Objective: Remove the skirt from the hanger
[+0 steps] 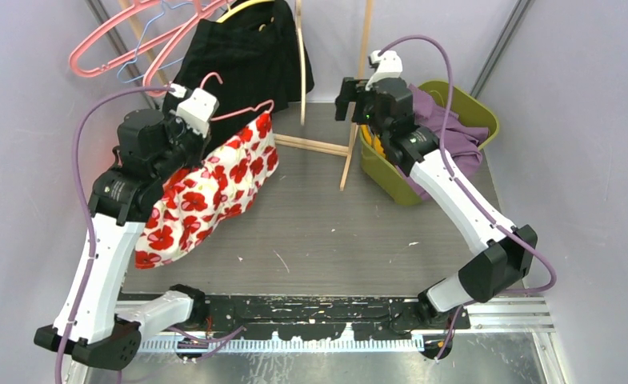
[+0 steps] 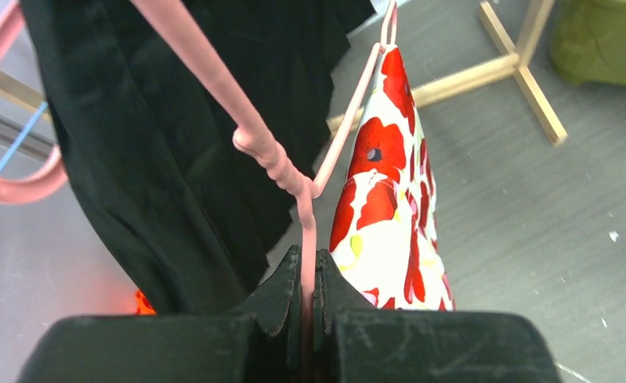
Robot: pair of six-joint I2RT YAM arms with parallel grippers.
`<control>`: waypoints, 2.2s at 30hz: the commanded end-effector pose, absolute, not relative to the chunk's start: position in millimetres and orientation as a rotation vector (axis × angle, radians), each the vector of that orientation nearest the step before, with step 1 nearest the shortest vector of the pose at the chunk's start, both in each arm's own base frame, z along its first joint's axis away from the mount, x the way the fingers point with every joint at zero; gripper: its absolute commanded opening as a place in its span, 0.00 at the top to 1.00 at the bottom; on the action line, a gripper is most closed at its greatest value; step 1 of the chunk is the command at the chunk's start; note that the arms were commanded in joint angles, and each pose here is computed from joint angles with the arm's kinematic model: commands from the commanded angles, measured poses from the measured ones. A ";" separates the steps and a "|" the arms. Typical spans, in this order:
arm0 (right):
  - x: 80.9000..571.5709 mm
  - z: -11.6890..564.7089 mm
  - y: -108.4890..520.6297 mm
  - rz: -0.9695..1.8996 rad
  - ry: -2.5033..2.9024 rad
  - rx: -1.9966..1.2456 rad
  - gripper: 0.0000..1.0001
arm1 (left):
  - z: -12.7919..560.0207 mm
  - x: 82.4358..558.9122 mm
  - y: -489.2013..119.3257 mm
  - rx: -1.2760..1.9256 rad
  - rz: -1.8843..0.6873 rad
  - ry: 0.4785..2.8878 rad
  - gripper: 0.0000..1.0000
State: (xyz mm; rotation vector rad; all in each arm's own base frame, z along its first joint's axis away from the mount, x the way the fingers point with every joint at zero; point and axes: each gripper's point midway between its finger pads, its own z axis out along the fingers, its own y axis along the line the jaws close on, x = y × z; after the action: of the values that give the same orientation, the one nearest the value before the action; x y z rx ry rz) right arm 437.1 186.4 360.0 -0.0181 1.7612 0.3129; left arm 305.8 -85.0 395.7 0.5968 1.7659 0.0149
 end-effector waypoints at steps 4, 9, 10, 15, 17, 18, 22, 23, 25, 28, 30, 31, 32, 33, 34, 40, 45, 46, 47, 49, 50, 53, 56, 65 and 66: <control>355.5 391.2 255.9 0.529 1.737 -0.326 0.13 | 433.6 239.7 -105.9 0.671 -0.227 1.689 1.00; 303.3 391.6 292.9 0.664 1.747 -0.487 0.17 | 461.7 208.0 -108.3 0.695 -0.285 1.607 1.00; 293.9 391.5 298.2 0.688 1.749 -0.517 0.18 | 465.1 204.4 -106.8 0.696 -0.281 1.598 1.00; 258.8 386.0 316.3 0.742 1.766 -0.630 0.19 | 466.7 200.0 -103.5 0.694 -0.267 1.588 1.00; 252.7 386.4 319.1 0.749 1.764 -0.647 0.19 | 467.5 197.6 -105.5 0.694 -0.285 1.587 1.00; 250.7 386.5 320.7 0.753 1.763 -0.651 0.19 | 468.0 196.7 -105.6 0.689 -0.290 1.585 1.00; 247.0 393.0 327.8 0.767 1.738 -0.671 0.19 | 467.7 193.0 -102.5 0.678 -0.282 1.585 1.00; 247.5 392.8 331.4 0.770 1.734 -0.678 0.19 | 467.4 191.8 -101.9 0.676 -0.281 1.586 1.00; 247.7 399.3 337.7 0.779 1.711 -0.690 0.19 | 468.2 189.5 -100.4 0.669 -0.280 1.585 1.00; 251.4 401.6 345.9 0.781 1.695 -0.700 0.19 | 470.3 186.4 -98.0 0.662 -0.272 1.579 1.00; 256.3 400.2 349.2 0.755 1.680 -0.724 0.18 | 473.6 183.3 -98.1 0.664 -0.277 1.573 1.00; 259.4 399.5 350.3 0.738 1.673 -0.733 0.17 | 475.3 181.6 -98.0 0.663 -0.280 1.569 1.00; 262.6 400.1 352.1 0.726 1.664 -0.737 0.17 | 476.4 180.4 -98.1 0.661 -0.284 1.565 1.00; 264.9 400.1 354.4 0.720 1.659 -0.743 0.17 | 476.8 179.8 -97.8 0.659 -0.284 1.563 1.00; 266.8 400.4 356.5 0.717 1.654 -0.748 0.16 | 476.8 179.0 -97.4 0.658 -0.283 1.563 1.00; 276.2 398.0 360.0 0.680 1.659 -0.742 0.16 | 475.7 175.5 -94.0 0.652 -0.270 1.565 1.00; 274.2 394.4 366.1 0.714 1.676 -0.747 0.28 | 474.1 178.2 -95.2 0.656 -0.271 1.567 1.00; 273.8 393.9 366.8 0.720 1.681 -0.746 0.36 | 473.4 179.1 -95.6 0.657 -0.272 1.569 1.00; 273.5 394.8 367.0 0.726 1.685 -0.742 0.46 | 472.7 180.0 -96.0 0.657 -0.273 1.571 1.00; 271.7 396.8 366.6 0.733 1.690 -0.739 0.55 | 471.8 182.0 -96.6 0.657 -0.273 1.571 1.00; 270.8 397.5 365.7 0.736 1.690 -0.738 0.57 | 470.8 183.2 -97.2 0.659 -0.273 1.573 1.00; 268.7 397.3 362.6 0.736 1.688 -0.734 0.62 | 469.5 186.2 -98.4 0.662 -0.274 1.576 1.00; 265.8 396.2 362.3 0.749 1.692 -0.740 0.72 | 469.3 187.0 -98.3 0.660 -0.273 1.574 1.00; 272.9 428.4 338.1 0.662 1.632 -0.649 0.99 | 453.3 202.1 -95.7 0.634 -0.243 1.624 1.00; 275.4 430.6 331.6 0.626 1.629 -0.636 0.99 | 451.3 206.5 -93.5 0.620 -0.227 1.634 1.00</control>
State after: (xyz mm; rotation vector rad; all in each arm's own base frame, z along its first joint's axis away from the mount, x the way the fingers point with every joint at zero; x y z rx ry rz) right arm 275.4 359.2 364.3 -0.7448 1.7845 0.6748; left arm 188.5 -95.9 437.0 0.6798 1.6894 -0.2667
